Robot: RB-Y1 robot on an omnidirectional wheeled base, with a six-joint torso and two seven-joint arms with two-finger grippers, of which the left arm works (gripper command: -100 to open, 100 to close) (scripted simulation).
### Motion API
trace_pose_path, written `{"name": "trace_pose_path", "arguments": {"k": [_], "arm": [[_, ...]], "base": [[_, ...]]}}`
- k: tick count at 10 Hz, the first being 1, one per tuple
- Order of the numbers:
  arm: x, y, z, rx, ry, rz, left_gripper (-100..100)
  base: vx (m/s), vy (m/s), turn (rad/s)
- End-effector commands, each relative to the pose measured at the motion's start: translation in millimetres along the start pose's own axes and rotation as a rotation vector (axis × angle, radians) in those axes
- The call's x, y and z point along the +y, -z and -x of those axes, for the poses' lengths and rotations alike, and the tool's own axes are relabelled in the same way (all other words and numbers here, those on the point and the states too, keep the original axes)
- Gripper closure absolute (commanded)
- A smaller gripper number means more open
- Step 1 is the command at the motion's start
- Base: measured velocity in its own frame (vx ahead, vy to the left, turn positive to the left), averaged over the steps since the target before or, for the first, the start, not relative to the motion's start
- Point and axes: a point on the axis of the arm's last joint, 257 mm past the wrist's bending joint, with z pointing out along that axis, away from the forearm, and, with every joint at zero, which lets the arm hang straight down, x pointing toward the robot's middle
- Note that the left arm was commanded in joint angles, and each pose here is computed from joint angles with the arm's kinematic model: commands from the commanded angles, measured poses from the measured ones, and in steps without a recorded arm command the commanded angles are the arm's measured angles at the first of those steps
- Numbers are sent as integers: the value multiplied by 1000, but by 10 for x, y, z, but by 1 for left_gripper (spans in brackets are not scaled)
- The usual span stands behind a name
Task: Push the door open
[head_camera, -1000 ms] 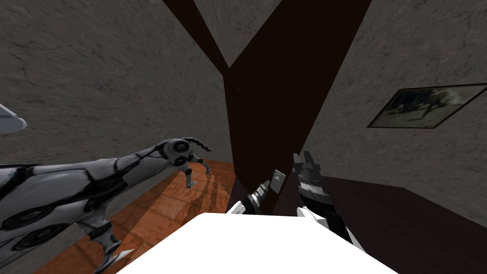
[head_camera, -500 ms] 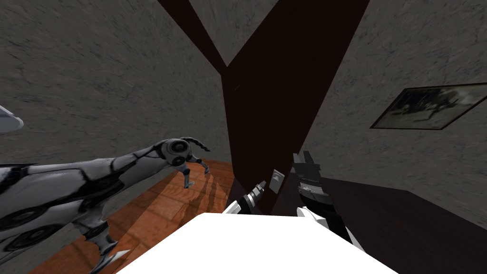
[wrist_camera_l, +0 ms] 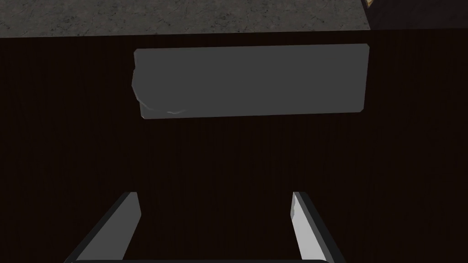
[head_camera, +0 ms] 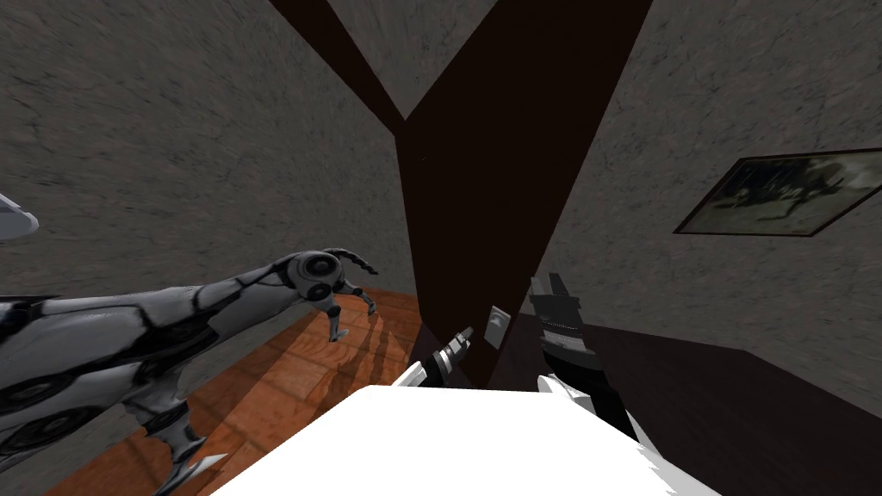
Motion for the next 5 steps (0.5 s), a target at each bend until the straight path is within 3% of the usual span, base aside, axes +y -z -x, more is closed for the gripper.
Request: {"name": "trace_pose_path", "arguments": {"k": [1,5], "arm": [[49,36,39,1,1,0,-100],[183,265,288,1,4,5,-100]], "base": [[23,-63,5],[22,-85,18]]}}
